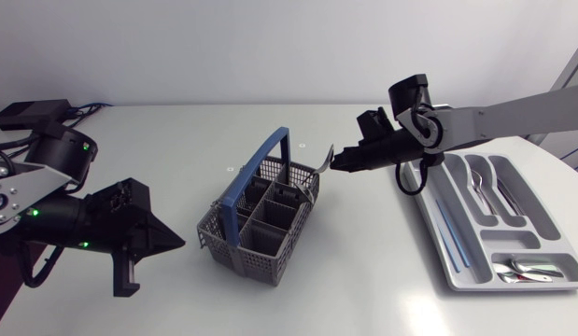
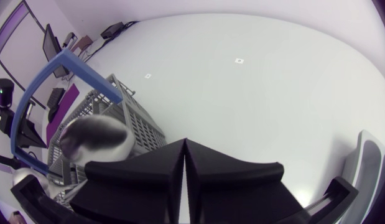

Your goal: Sort the cutlery from the basket into the organizer compartments.

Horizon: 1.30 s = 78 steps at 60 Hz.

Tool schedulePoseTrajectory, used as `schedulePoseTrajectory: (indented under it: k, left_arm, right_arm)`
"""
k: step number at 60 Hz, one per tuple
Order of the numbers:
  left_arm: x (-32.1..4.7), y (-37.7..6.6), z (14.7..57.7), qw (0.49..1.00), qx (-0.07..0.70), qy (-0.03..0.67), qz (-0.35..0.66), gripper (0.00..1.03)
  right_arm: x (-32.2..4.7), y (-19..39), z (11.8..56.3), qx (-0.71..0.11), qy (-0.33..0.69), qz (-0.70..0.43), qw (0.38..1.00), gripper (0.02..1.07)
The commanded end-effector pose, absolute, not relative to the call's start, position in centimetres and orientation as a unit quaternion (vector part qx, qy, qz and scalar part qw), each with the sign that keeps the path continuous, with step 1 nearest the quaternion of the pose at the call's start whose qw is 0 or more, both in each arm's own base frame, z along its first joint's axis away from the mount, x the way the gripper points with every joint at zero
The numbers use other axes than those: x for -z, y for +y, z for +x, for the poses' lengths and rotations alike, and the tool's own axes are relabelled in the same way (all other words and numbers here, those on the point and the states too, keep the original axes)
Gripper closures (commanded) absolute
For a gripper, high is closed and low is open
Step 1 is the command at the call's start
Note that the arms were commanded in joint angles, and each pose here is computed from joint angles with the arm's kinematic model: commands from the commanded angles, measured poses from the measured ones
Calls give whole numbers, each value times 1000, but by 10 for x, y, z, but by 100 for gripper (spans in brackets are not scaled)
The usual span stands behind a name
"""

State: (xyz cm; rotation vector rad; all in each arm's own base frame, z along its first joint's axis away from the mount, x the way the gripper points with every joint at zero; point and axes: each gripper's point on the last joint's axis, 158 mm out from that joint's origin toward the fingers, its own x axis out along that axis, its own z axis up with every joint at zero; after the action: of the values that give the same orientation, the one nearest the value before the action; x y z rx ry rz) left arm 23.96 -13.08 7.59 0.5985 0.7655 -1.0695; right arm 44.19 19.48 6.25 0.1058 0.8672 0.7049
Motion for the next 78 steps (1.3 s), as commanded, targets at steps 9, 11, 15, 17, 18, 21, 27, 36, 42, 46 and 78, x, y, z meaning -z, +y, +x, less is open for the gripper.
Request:
schedulePoseTrajectory:
  k: [9, 11, 15, 17, 18, 21, 27, 36, 42, 46, 78]
  left_arm:
    - [-43, -141, 230, 719, 529, 358, 274, 100]
    - [-37, -144, 229, 712, 535, 364, 271, 100]
    - [-32, -150, 229, 706, 544, 365, 269, 100]
    - [-31, -152, 233, 709, 543, 363, 268, 100]
    - [-29, -152, 235, 711, 541, 363, 266, 100]
    - [-26, -154, 239, 713, 539, 362, 264, 100]
    - [-22, -158, 248, 720, 534, 359, 259, 100]
    - [-29, -159, 263, 736, 523, 347, 255, 100]
    - [-33, -159, 275, 746, 514, 341, 250, 100]
    - [-33, -159, 279, 750, 512, 338, 249, 100]
    - [-47, -161, 331, 779, 485, 323, 233, 100]
  right_arm:
    - [-36, 206, 460, -350, 468, 136, 800, 101]
    - [-32, 209, 461, -353, 475, 144, 793, 101]
    - [-25, 217, 458, -365, 491, 161, 774, 101]
    - [-22, 221, 454, -371, 497, 165, 767, 101]
    - [-22, 222, 454, -372, 498, 166, 765, 101]
    - [-21, 227, 451, -379, 500, 169, 760, 101]
    - [-24, 234, 444, -396, 505, 179, 746, 101]
    - [-28, 237, 426, -417, 515, 186, 726, 101]
    - [-34, 235, 411, -426, 513, 181, 723, 101]
    - [-35, 235, 401, -431, 514, 182, 719, 101]
    - [-48, 226, 342, -453, 519, 192, 699, 101]
